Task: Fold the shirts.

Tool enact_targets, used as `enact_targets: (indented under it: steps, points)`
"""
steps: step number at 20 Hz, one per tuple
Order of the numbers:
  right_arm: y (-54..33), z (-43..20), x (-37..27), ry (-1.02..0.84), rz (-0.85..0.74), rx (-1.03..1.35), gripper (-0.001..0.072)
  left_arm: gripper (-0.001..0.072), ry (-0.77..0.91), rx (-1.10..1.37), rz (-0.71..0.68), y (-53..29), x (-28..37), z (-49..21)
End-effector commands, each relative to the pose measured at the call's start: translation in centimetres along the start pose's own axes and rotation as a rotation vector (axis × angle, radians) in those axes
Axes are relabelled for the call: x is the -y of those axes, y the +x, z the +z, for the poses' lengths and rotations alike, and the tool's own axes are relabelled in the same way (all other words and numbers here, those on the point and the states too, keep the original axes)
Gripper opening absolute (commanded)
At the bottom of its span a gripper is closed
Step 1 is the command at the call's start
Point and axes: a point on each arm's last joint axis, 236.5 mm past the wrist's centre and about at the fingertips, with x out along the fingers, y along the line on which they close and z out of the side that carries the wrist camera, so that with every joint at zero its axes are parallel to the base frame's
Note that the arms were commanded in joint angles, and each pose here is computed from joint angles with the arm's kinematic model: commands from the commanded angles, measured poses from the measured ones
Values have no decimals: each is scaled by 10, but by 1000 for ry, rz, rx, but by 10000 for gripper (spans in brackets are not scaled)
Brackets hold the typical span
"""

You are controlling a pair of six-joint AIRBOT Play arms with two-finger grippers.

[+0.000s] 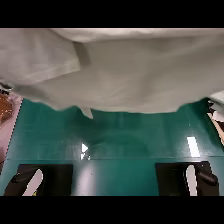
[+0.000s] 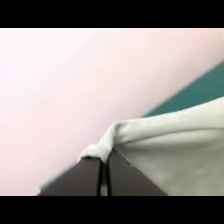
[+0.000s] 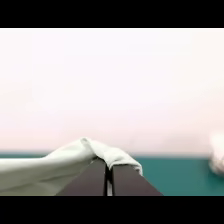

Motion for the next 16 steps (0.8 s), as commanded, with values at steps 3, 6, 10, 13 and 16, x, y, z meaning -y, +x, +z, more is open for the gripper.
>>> enact_targets:
  steps: [3,6,10,13,16]
  points:
    - [-20,41,0,-34,-47,170,20,27,18,-19,35,-7,-4,-1]
    - [24,-26,17,28,-7,-99,20,27,-84,-124,-42,22,-1,-52]
    - [71,-110,28,131,84,-398,20,27,-302,-263,-209,65,22,-136]
    - [103,-172,14,192,200,-592,20,27,-456,-358,-261,92,31,-205]
    - [131,-248,3,153,261,-796,20,27,-523,-413,-257,120,30,-274]
